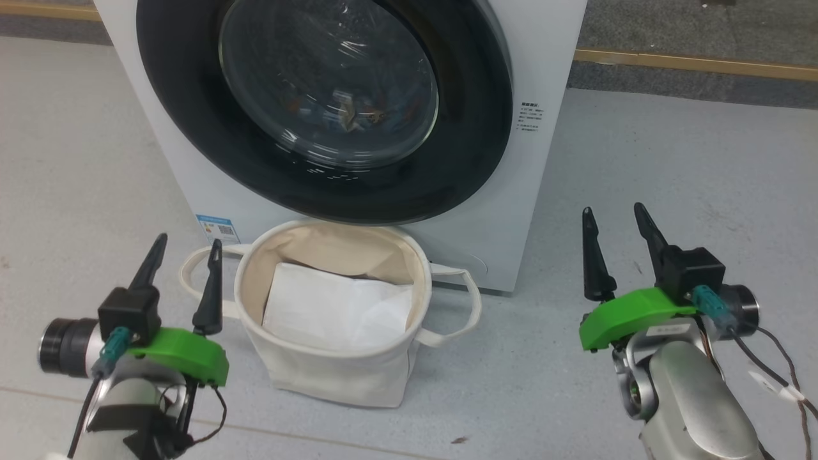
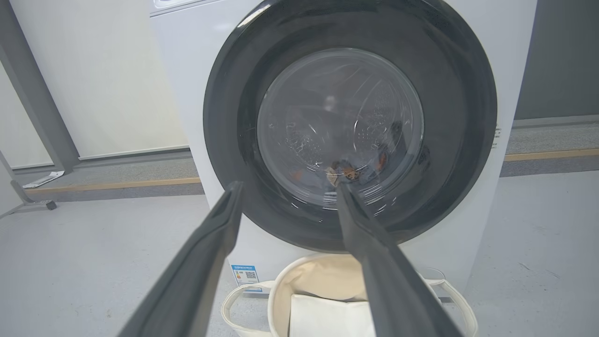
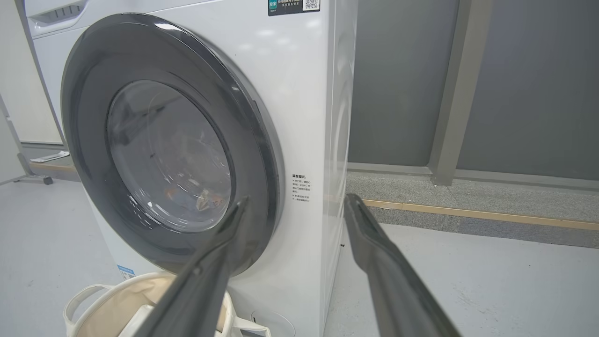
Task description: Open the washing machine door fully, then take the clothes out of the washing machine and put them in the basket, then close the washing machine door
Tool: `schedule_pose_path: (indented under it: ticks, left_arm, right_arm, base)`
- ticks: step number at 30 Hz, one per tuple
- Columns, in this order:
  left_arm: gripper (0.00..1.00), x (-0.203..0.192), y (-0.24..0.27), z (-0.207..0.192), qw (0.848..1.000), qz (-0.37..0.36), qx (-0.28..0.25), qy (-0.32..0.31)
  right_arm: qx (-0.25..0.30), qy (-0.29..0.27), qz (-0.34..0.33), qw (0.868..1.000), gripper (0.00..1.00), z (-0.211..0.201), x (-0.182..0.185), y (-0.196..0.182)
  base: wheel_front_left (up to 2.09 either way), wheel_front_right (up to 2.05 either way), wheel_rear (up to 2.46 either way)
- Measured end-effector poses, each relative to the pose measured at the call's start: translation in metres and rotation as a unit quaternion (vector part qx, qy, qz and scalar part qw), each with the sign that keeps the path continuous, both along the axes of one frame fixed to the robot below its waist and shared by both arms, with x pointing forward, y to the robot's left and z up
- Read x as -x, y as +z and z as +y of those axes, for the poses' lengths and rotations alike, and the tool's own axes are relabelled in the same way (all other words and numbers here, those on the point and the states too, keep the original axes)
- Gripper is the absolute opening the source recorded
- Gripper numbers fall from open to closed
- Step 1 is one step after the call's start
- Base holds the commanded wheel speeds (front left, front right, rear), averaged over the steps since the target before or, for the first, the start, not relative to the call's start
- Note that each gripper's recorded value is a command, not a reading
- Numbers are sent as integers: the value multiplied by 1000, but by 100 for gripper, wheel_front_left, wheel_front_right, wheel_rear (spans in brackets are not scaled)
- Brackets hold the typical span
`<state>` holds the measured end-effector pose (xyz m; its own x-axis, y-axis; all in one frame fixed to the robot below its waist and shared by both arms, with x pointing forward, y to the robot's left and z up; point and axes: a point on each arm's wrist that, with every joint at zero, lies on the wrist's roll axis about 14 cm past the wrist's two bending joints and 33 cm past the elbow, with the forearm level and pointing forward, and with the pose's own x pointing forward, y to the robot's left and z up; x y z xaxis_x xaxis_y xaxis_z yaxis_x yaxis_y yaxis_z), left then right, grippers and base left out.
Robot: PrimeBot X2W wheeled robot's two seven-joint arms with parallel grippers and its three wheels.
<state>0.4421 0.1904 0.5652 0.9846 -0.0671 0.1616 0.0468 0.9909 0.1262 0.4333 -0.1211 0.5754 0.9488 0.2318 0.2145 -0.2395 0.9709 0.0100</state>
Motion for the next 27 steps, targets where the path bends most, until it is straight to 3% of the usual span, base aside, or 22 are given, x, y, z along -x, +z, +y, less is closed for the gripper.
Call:
schedule_pose_path:
  ticks: [10,15,16,17,18,27]
  left_arm:
    - [100,-1,1,-1,1000,-1,12,-2]
    - [100,0,0,-3,1000,-2,19,-2]
    - [100,0,0,-3,1000,-3,20,-2]
    - [100,0,0,-4,1000,-3,21,-2]
    - [100,0,0,-4,1000,-2,23,-4]
    - [100,-4,-21,-6,999,18,41,-3]
  right_arm:
    - [-25,-3,13,1000,100,-3,-2,-6]
    - [-72,-2,24,997,100,-3,-4,-9]
    - [-88,-3,29,996,96,-4,-5,-10]
    - [-107,-4,34,994,20,-6,-6,-12]
    - [-136,-6,40,990,0,-8,-7,-13]
    - [-310,-11,100,945,0,-56,-48,-10]
  base:
    - [0,0,0]
    - [0,0,0]
    - [0,0,0]
    - [0,0,0]
    - [0,0,0]
    - [0,0,0]
